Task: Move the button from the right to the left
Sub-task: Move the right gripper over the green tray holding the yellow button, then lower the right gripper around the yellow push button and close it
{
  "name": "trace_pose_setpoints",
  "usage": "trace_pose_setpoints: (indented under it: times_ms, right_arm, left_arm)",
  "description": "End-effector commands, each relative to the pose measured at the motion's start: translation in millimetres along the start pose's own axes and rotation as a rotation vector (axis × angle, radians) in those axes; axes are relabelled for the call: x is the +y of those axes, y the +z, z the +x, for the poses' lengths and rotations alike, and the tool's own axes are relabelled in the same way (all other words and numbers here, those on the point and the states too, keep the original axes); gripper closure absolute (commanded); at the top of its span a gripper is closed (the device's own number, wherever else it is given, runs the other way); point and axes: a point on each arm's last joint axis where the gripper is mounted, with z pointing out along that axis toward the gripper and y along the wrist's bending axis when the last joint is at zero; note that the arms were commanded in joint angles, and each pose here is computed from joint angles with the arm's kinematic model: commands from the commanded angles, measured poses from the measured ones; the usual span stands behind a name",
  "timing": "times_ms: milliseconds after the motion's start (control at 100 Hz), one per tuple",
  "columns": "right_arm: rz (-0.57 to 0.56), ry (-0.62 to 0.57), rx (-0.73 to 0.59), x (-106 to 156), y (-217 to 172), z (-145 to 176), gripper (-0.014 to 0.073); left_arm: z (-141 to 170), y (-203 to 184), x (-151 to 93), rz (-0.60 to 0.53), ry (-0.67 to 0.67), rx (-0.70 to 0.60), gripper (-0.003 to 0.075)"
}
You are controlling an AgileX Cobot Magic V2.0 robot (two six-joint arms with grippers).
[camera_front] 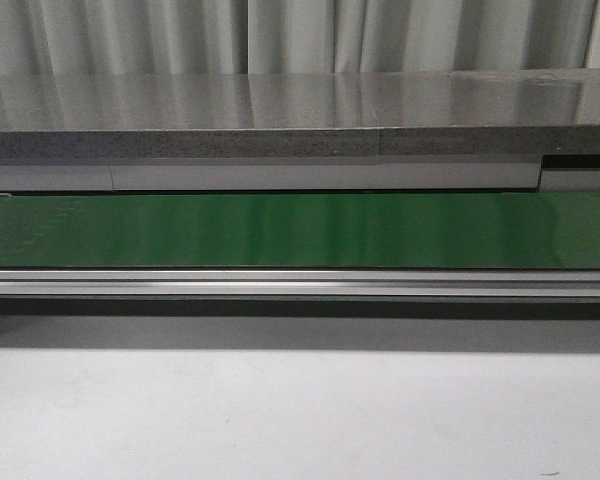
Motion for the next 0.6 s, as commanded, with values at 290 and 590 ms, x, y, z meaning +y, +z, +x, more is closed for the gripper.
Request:
trace_pose_setpoints:
  times_ms: [290, 590]
  right_arm:
    - [0.007, 0.004, 0.172, 1.4, 55.7, -43.2, 0.0662]
    - [0.012, 0.007, 0.207, 0.5, 78.1, -42.3, 0.0477]
  left_arm:
    - [4.5, -1.8, -1.4, 0.011, -0.006, -0.075, 0.0715]
    - [4.5, -1.8, -1.4, 0.011, -0.006, -0.075, 0.0715]
